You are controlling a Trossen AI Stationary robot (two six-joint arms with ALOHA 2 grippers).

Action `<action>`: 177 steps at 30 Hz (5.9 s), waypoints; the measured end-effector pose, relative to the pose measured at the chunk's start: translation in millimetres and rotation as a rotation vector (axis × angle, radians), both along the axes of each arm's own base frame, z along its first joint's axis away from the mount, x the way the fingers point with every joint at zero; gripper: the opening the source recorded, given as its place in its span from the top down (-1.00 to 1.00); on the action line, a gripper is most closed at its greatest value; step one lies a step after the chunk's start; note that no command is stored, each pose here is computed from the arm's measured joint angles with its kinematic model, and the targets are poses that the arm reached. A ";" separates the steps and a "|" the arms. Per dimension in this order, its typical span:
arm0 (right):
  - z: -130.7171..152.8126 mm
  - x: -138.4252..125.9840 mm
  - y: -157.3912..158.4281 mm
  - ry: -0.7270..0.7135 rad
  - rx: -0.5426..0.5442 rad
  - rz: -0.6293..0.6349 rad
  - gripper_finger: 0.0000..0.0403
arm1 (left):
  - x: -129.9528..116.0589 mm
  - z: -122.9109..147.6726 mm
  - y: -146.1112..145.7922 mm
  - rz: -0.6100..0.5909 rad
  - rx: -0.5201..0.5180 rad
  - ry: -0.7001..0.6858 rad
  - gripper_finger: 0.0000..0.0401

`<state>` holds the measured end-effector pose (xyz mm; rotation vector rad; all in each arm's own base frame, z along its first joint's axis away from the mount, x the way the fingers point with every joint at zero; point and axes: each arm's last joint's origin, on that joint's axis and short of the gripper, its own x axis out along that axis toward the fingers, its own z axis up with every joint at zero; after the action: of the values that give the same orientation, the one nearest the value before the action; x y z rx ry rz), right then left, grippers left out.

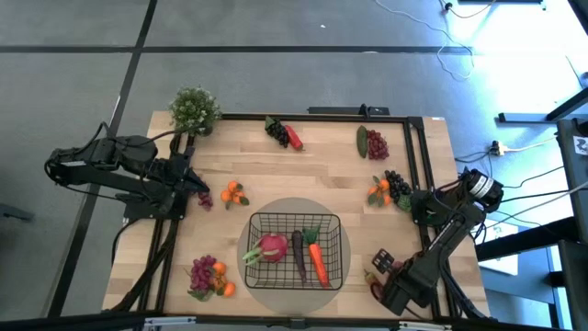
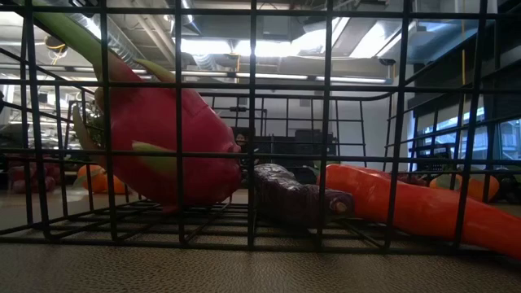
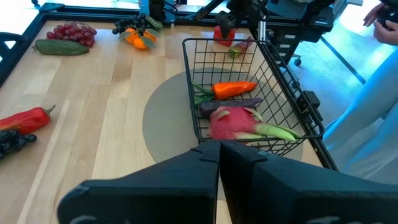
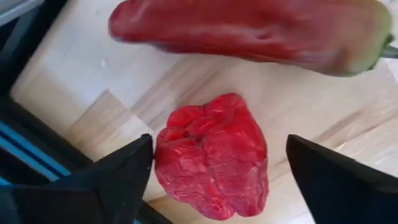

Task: Build produce basket
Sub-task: Put the red bell pepper into the black wire basket

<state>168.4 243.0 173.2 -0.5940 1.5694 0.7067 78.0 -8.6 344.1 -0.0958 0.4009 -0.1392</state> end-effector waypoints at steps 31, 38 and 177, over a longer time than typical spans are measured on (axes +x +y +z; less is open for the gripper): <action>8.5 -3.9 -2.1 0.048 0.056 0.108 -0.54 | 0.0 0.0 0.0 0.000 0.000 0.000 1.00; 9.3 -7.1 -4.8 0.101 0.069 0.221 -0.81 | 0.0 0.0 0.0 0.000 0.000 0.000 1.00; 170.0 152.8 -101.3 -0.719 0.245 -1.069 0.12 | -0.7 -2.6 1.6 0.060 0.000 0.031 1.00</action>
<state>321.2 141.7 343.2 0.2105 0.8860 -0.1467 77.3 -7.0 341.5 -0.1104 0.4287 -0.0783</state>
